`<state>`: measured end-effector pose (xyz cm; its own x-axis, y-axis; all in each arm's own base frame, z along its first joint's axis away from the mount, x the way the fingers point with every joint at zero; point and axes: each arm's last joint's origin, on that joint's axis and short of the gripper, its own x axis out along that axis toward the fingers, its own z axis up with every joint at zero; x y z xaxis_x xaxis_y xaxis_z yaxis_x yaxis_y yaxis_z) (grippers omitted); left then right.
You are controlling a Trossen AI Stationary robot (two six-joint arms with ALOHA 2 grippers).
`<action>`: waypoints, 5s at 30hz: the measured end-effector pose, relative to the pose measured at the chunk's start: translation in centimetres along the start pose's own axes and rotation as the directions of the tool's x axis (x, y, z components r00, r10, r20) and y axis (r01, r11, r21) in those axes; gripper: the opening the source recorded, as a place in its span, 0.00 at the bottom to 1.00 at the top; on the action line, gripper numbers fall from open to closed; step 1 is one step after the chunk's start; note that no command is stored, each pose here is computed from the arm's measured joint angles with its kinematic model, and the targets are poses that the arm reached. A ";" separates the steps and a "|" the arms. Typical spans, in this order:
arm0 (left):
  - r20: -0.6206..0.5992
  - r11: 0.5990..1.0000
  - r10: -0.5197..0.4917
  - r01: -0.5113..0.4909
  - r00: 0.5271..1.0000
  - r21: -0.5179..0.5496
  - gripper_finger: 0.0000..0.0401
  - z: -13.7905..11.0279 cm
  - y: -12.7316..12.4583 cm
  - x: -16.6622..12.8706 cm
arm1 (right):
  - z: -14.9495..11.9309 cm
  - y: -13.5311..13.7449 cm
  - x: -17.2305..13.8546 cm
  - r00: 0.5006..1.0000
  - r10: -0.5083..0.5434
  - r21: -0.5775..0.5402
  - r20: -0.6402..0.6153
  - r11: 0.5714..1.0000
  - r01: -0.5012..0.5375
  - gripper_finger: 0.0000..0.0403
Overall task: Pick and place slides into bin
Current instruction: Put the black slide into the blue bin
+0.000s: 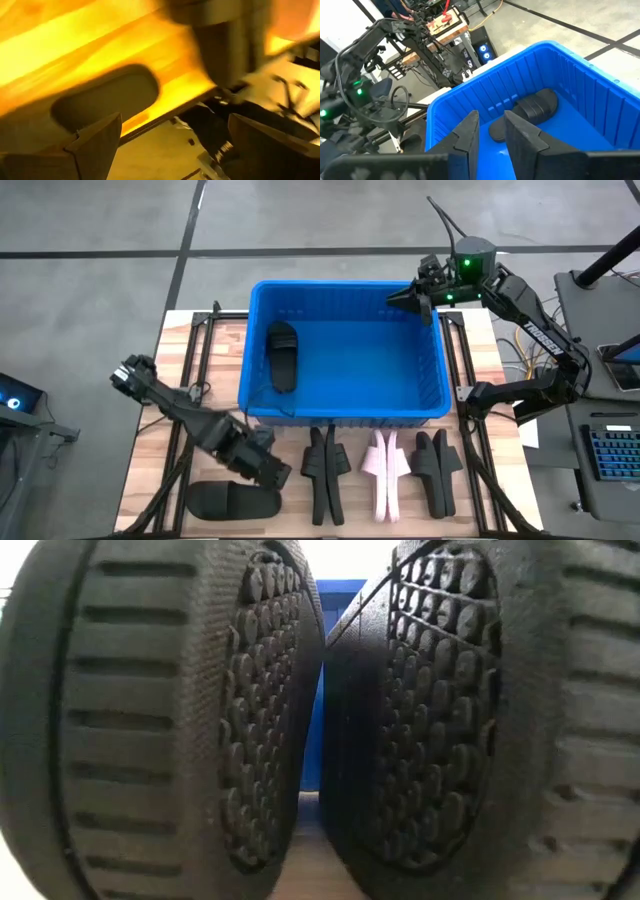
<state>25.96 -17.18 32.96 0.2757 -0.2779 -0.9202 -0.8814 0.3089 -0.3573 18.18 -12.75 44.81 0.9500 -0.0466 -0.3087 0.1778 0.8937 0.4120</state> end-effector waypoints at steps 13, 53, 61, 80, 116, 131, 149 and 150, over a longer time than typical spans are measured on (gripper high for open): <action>-0.169 0.836 0.469 -0.497 0.867 -0.231 0.87 -3.4 1.9 6.4 | 0.0 0.0 0.0 1.000 0.000 0.001 0.000 1.000 0.000 0.19; -0.290 0.569 0.717 -0.773 0.633 -0.280 0.87 -4.3 5.4 15.5 | 0.0 0.0 0.0 1.000 0.000 -0.059 -0.001 0.998 0.000 0.19; -0.288 0.578 0.704 -0.760 0.649 -0.297 0.84 -4.5 5.9 16.2 | -0.1 0.0 0.0 1.000 -0.001 -0.056 -0.005 0.998 0.001 0.18; -0.016 0.734 0.660 -0.650 0.751 -0.197 0.03 -3.6 6.2 13.4 | 0.0 0.0 0.0 1.000 -0.001 -0.056 -0.004 0.998 0.001 0.19; 0.914 0.660 -0.233 -0.637 0.332 0.399 0.00 11.6 -0.8 -13.5 | 0.0 0.0 0.0 1.000 -0.001 0.131 -0.005 0.991 0.001 0.19; 0.913 0.287 0.162 -0.903 0.374 0.319 0.00 24.2 1.4 -8.2 | 0.0 0.1 -0.1 1.000 0.000 0.195 -0.001 0.981 0.000 0.19; 0.826 0.097 0.418 -0.923 0.377 0.372 0.00 31.6 4.1 0.3 | -0.1 0.1 -0.1 1.000 -0.001 0.174 -0.003 0.985 0.001 0.19; 0.823 0.091 0.425 -0.922 0.378 0.376 0.00 31.5 4.3 0.5 | -0.1 0.1 -0.1 1.000 -0.001 0.173 -0.003 0.985 0.001 0.19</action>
<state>34.35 12.67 25.94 0.0451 0.7747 -0.6307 -0.1903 0.6264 0.7559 18.09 -12.67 44.80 0.9491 -0.0460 -0.3115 0.2205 0.8031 0.5535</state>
